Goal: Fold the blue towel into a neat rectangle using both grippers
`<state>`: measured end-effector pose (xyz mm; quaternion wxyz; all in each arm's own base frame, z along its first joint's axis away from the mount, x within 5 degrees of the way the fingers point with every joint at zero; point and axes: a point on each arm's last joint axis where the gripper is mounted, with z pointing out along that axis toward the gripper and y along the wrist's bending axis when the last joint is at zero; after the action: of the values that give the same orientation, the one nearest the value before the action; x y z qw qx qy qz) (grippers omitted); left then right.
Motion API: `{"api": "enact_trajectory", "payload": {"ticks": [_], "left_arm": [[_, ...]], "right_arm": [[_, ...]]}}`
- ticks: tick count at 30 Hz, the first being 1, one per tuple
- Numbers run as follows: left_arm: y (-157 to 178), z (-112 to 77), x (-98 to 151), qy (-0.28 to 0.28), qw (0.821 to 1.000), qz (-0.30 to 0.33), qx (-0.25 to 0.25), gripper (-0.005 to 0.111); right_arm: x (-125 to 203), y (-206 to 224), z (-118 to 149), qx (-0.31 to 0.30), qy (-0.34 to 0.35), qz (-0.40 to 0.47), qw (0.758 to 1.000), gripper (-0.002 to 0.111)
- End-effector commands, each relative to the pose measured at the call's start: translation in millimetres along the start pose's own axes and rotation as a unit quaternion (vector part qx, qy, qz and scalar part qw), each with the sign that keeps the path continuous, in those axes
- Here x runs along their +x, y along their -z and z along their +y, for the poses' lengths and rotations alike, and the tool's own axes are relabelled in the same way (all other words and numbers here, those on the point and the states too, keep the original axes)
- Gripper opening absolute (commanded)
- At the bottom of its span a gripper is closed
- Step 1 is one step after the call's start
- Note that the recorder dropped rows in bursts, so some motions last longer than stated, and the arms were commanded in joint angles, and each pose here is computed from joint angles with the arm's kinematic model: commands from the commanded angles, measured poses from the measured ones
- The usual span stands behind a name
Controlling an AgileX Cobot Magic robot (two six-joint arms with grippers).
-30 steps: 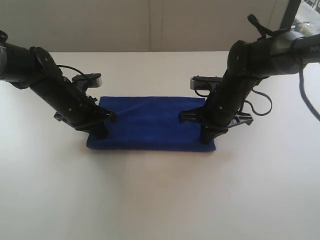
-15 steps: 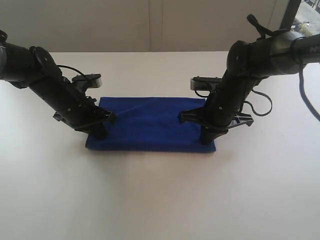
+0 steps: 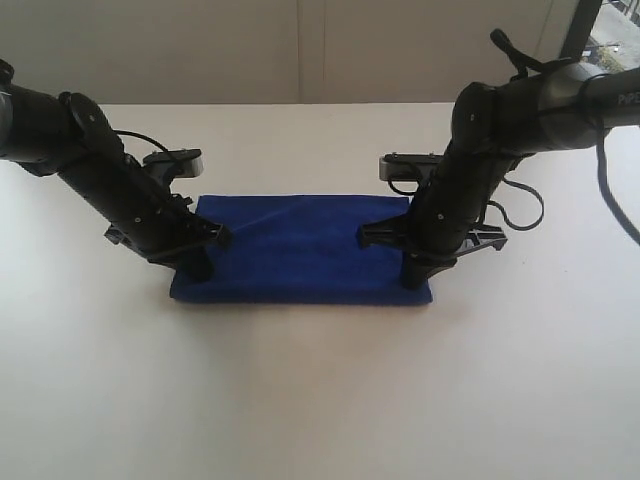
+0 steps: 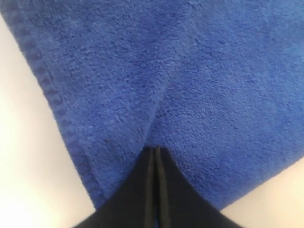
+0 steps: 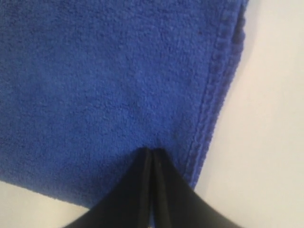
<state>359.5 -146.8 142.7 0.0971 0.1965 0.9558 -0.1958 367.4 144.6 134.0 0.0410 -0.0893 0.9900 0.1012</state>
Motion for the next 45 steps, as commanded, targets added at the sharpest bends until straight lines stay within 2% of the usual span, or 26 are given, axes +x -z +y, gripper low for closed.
{"api": "enact_trajectory", "payload": {"ticks": [1, 16, 30, 45], "left_arm": [[-5.7, 2.8, 10.6, 0.001, 0.999, 0.047, -0.001, 0.0], [-5.9, 4.2, 7.6, 0.001, 0.999, 0.03, -0.009, 0.0], [-6.0, 6.0, 4.1, 0.0, 1.0, 0.011, -0.019, 0.0], [-4.4, 5.8, 2.0, 0.01, 1.0, 0.004, -0.021, 0.0]], "right_arm": [[-3.9, -3.7, -6.5, 0.021, 0.016, -0.024, 0.999, 0.0], [-4.1, -3.7, -6.5, 0.021, 0.016, -0.025, 0.999, 0.0], [4.6, -3.7, -6.8, 0.022, 0.015, 0.023, 0.999, 0.0], [-1.0, -3.8, -6.6, 0.022, 0.016, -0.008, 1.0, 0.0]]}}
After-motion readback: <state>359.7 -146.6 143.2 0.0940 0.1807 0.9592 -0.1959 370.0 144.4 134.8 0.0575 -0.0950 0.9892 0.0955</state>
